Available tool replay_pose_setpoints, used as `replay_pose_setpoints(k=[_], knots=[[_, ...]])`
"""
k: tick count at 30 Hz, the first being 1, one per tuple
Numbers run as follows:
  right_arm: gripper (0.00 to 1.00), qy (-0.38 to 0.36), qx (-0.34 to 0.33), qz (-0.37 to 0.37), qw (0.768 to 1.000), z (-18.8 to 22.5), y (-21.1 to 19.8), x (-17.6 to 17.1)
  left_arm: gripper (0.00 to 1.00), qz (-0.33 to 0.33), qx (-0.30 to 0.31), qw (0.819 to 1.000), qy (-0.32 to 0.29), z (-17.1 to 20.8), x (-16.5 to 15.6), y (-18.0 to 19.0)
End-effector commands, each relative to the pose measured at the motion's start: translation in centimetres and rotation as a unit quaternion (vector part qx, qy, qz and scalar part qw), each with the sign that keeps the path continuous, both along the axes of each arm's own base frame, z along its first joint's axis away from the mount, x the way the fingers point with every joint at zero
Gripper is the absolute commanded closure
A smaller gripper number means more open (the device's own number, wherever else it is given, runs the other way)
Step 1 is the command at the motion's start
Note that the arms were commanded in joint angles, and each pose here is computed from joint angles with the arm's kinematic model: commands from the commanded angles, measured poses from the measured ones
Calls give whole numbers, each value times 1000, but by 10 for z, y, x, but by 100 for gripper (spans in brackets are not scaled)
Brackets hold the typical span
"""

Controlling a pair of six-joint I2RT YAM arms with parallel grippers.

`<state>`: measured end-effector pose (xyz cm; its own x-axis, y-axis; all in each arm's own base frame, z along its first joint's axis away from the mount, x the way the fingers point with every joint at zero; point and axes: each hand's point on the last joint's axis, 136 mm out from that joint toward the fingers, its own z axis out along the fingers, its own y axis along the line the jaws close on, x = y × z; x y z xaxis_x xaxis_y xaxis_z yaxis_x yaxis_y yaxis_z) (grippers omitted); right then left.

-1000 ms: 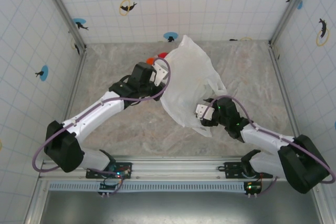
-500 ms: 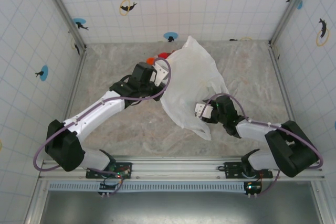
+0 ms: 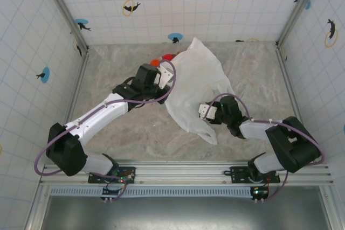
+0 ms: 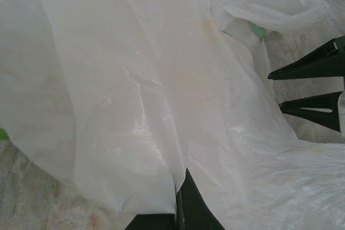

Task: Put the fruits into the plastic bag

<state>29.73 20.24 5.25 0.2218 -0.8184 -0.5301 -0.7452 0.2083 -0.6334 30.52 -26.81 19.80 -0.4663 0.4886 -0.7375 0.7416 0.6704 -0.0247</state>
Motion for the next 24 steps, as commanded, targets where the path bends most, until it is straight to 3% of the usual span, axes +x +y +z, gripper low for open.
replay_pose_setpoints(k=[1,6,14,16,18,21,24], knots=[[49,-42,23,11,999,19,11,17,100,-10,-5,1000,-1,6,2,-4],[56,-48,21,23,998,15,19,24,100,-11,-3,1000,3,3,2,-4],[93,-58,34,15,998,31,22,14,100,12,-12,1000,-5,-1,17,-9],[100,-43,37,-5,998,38,20,10,100,28,-14,999,-13,-1,27,-10],[100,-18,51,-38,998,46,17,4,100,41,-23,999,-23,0,37,-14],[100,21,88,-81,993,57,10,-10,78,51,-54,997,-36,6,55,-28],[100,63,129,-162,976,67,-5,-14,46,68,-80,993,-48,17,79,-43]])
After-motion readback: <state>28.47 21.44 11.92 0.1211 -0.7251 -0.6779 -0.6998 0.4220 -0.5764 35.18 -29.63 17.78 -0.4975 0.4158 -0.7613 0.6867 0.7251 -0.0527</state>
